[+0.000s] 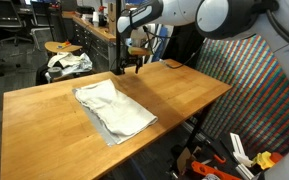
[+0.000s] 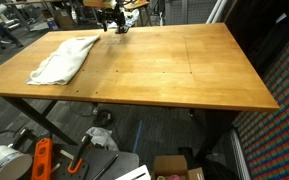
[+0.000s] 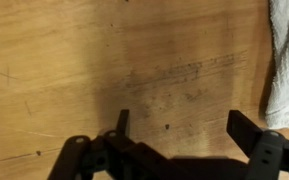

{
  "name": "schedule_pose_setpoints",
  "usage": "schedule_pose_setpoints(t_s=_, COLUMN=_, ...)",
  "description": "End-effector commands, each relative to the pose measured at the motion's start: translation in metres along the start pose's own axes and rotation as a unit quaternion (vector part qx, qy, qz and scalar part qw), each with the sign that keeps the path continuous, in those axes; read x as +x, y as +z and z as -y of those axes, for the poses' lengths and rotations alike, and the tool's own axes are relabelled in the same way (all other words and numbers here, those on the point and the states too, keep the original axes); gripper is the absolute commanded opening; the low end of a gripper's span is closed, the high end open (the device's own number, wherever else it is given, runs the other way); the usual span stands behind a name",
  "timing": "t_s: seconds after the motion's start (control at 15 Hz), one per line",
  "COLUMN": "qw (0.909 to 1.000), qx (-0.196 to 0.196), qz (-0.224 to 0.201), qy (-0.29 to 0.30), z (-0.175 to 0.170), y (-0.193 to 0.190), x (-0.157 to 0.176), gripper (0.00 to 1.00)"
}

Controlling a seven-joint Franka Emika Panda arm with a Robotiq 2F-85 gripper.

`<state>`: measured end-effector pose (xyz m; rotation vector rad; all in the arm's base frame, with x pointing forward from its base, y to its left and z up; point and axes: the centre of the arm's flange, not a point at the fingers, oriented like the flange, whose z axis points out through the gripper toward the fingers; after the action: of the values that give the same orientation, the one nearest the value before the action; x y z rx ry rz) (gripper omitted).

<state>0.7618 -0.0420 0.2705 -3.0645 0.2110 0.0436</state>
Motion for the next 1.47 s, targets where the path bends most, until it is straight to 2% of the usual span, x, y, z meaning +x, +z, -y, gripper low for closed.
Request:
schedule_pose_setpoints(t_s=0.0, qw=0.9985, qx=0.027, qz=0.028, qy=-0.039, z=-0.011, y=-0.031, x=-0.076, gripper=1.0)
schedule_pose_setpoints(t_s=0.2, qw=0.9975, qx=0.022, qz=0.039, qy=-0.054, z=-0.002, y=-0.048, x=-0.103, gripper=1.0)
schedule_pose_setpoints(t_s=0.53, qw=0.9974, qx=0.016, qz=0.033, qy=-0.062, z=0.044, y=-0.076, x=-0.15, gripper=1.0)
schedule_pose_setpoints(t_s=0.8, qw=0.9972, qx=0.041, qz=0.021, qy=-0.059, z=0.105, y=-0.093, x=-0.196, gripper=1.0)
schedule_pose_setpoints(t_s=1.0, qw=0.9972, qx=0.061, qz=0.008, qy=-0.042, z=0.17, y=-0.103, x=-0.229, gripper=1.0)
schedule_pose_setpoints(t_s=1.13, qw=0.998, qx=0.057, qz=0.006, qy=-0.025, z=0.206, y=-0.111, x=-0.233, gripper=1.0)
schedule_pose_setpoints(t_s=1.27, qw=0.9996, qx=0.028, qz=0.006, qy=0.004, z=0.235, y=-0.115, x=-0.234, gripper=1.0)
schedule_pose_setpoints(t_s=1.33, qw=0.9986, qx=0.042, qz=0.017, qy=-0.026, z=0.218, y=-0.107, x=-0.234, gripper=1.0)
schedule_pose_setpoints(t_s=1.4, qw=0.9991, qx=0.036, qz=0.015, qy=-0.016, z=0.228, y=-0.107, x=-0.238, gripper=1.0)
